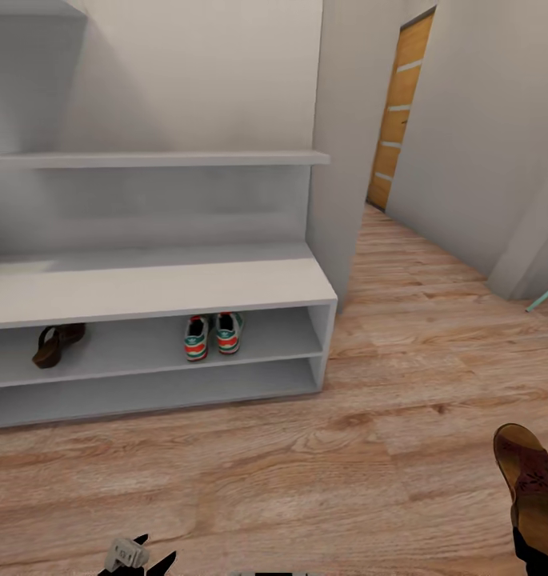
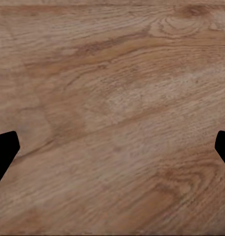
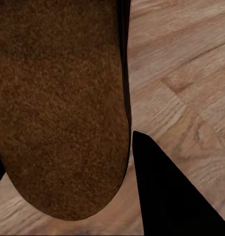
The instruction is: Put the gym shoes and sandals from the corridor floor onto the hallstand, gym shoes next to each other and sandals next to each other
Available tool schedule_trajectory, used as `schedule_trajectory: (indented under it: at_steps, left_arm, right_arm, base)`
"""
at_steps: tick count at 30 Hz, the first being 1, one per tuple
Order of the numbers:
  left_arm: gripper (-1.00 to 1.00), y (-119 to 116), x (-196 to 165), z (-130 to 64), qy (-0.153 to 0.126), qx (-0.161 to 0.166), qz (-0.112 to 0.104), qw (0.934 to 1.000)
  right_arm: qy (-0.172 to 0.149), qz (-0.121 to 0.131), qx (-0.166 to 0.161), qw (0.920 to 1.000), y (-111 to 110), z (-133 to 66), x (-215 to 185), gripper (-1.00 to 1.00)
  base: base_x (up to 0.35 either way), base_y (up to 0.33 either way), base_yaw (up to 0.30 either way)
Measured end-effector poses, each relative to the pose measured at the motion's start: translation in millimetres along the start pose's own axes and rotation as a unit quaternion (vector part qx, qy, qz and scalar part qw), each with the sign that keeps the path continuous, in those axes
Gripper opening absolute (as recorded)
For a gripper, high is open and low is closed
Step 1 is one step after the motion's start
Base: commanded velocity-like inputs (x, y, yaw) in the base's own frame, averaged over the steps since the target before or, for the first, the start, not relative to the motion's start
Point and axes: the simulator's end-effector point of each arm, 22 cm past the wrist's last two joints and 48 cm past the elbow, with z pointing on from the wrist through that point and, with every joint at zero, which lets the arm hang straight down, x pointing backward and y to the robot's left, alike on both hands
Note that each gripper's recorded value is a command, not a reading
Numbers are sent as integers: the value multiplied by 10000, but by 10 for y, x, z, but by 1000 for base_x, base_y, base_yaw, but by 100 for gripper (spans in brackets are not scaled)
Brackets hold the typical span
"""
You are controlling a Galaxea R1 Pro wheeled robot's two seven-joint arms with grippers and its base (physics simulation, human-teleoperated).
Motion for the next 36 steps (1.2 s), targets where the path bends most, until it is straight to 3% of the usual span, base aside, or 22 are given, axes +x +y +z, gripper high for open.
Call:
schedule_trajectory:
  at_steps: [14,23,29,36]
  left_arm:
    - [100,14,6,-7,10,-16,-11,10000]
    - [100,34,8,-18,13,-41,-25,10000]
    - [100,103,-105,-31,-262,-171,-247,9992]
    - [100,114,-86,-29,-264,-188,-286,9991]
  right_arm:
    - [12,-6,-5,10000,5,-1,11,-100]
    - [60,62,-57,9999,118,-27,85,-100]
    - [39,71,-47,10000,115,-22,69,-100]
    - [88,53,-41,9999,112,-23,115,-100]
  base:
    - [-141,294,0]
    - [-192,280,0]
    - [-135,287,34]
    - [-113,296,134]
